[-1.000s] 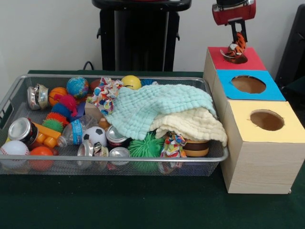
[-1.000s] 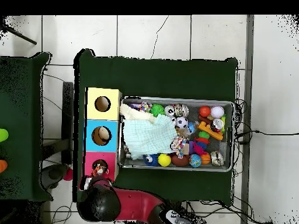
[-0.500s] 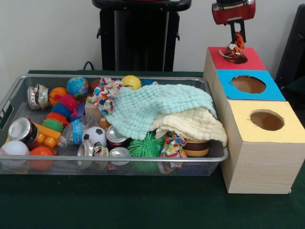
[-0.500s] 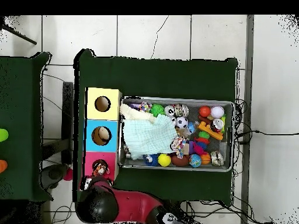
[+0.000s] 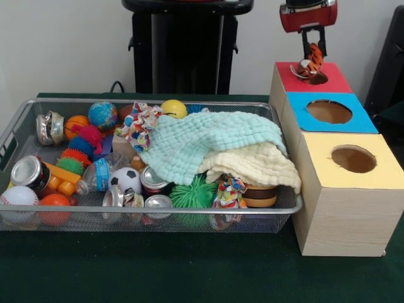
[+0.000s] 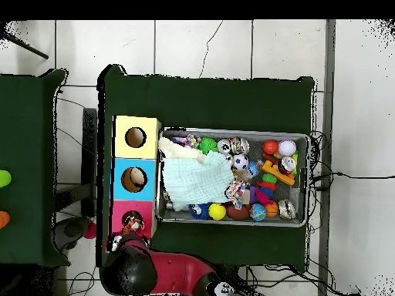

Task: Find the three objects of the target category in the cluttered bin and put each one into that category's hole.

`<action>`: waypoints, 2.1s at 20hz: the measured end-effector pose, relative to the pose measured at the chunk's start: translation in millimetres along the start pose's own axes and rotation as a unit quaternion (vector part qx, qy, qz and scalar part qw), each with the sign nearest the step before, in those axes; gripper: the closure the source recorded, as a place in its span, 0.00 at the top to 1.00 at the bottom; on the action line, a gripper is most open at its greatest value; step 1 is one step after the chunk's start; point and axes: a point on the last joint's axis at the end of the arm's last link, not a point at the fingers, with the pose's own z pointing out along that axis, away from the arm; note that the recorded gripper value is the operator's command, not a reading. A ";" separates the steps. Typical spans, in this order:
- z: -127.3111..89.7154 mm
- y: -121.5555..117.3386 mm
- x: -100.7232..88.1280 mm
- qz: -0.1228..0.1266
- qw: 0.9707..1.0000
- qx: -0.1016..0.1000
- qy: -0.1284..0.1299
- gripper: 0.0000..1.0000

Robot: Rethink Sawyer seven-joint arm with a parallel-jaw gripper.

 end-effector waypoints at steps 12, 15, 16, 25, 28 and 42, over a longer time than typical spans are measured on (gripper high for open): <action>0.1 -3.8 -0.7 0.001 1.000 0.005 -0.003 1.00; 0.3 -4.0 -1.0 0.002 1.000 0.006 -0.003 1.00; 0.5 -3.9 -1.3 0.001 1.000 0.007 -0.004 1.00; -0.9 -4.5 -11.6 -0.048 0.998 0.039 0.004 1.00; -5.0 -9.9 -22.0 -0.069 0.996 0.052 0.015 1.00; -16.3 -42.1 -88.8 -0.130 0.988 0.081 -0.028 1.00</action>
